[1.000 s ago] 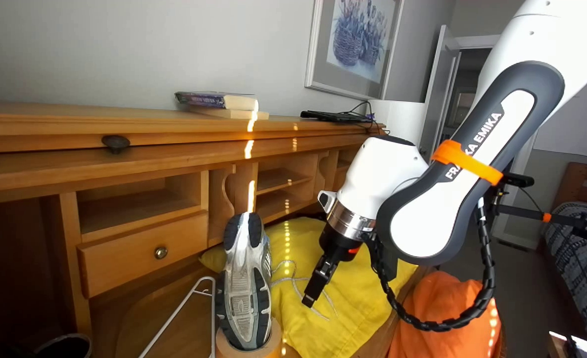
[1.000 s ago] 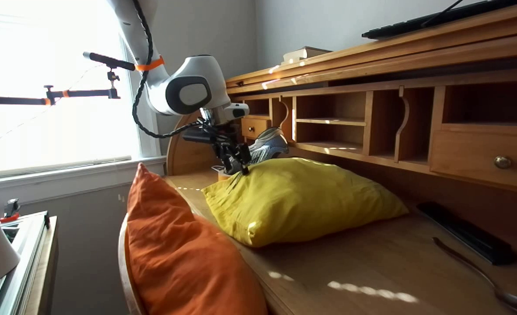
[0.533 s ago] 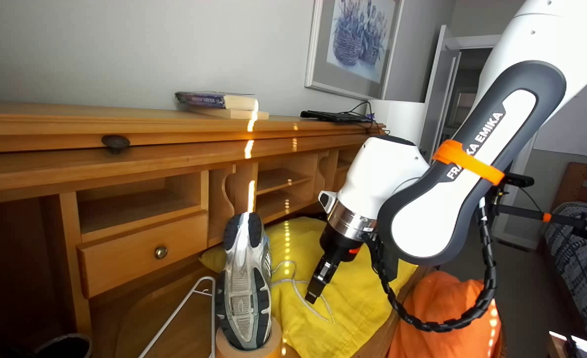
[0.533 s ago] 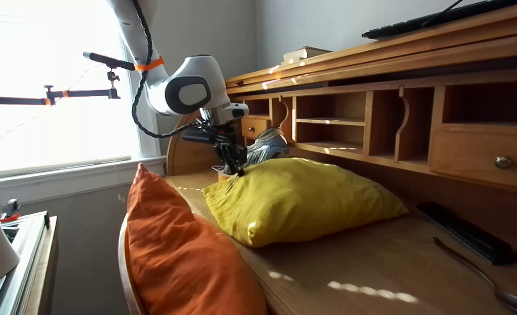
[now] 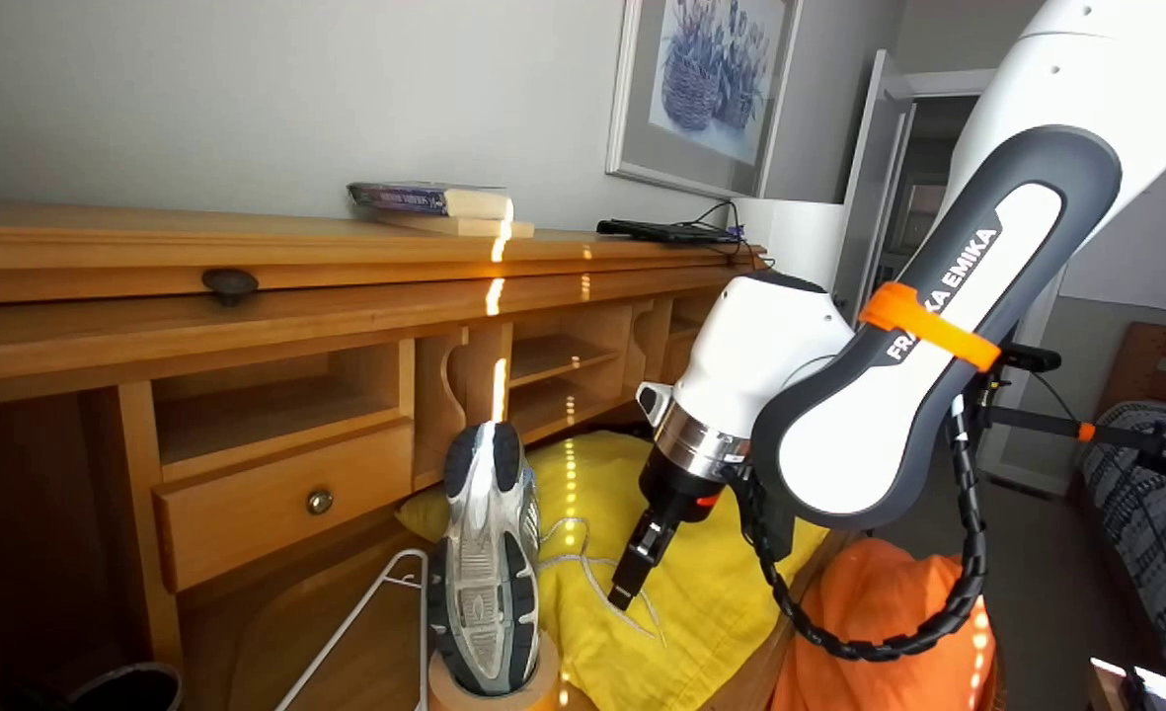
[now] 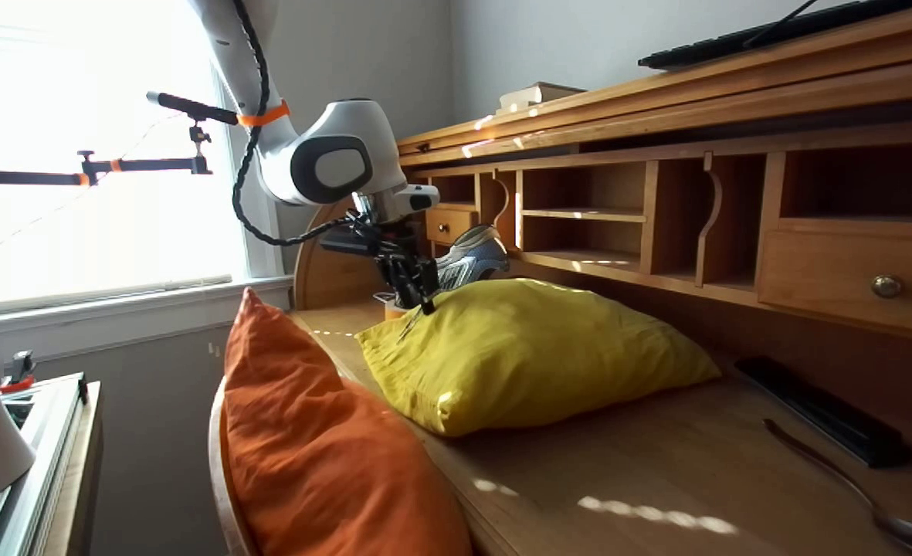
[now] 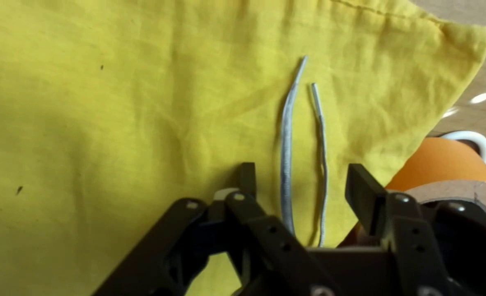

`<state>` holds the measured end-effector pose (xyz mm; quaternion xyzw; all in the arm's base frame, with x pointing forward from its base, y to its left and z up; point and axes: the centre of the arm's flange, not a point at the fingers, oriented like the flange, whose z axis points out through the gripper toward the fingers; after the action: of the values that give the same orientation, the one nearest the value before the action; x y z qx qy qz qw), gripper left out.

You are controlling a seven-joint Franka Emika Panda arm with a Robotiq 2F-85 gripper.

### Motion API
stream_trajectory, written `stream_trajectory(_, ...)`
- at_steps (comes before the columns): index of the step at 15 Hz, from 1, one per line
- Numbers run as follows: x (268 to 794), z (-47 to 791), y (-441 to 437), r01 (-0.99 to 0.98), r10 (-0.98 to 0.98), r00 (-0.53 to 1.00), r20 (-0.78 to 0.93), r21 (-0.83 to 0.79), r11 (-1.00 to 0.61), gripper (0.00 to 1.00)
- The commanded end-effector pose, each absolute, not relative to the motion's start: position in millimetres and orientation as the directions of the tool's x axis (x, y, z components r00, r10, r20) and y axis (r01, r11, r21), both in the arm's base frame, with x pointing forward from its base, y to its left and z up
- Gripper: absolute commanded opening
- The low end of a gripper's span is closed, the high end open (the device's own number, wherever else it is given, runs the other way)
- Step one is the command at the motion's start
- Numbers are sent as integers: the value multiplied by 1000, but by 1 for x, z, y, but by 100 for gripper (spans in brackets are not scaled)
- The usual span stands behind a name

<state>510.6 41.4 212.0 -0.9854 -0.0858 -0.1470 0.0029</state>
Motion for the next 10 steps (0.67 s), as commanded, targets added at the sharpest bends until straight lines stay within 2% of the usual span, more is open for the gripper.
stream_trajectory(1, 506, 205, 47, 158, 159, 952, 263, 28, -987, 57)
stream_trajectory(4, 506, 201, 49, 154, 156, 954, 254, 27, -988, 47)
stream_trajectory(5, 506, 200, 49, 153, 155, 955, 253, 27, -988, 38)
stream_trajectory(6, 506, 199, 49, 152, 154, 955, 253, 27, -988, 40)
stream_trajectory(8, 506, 198, 49, 150, 153, 956, 251, 29, -988, 36)
stream_trajectory(9, 506, 197, 50, 149, 152, 956, 250, 30, -988, 39)
stream_trajectory(10, 506, 196, 50, 147, 150, 957, 249, 32, -989, 37)
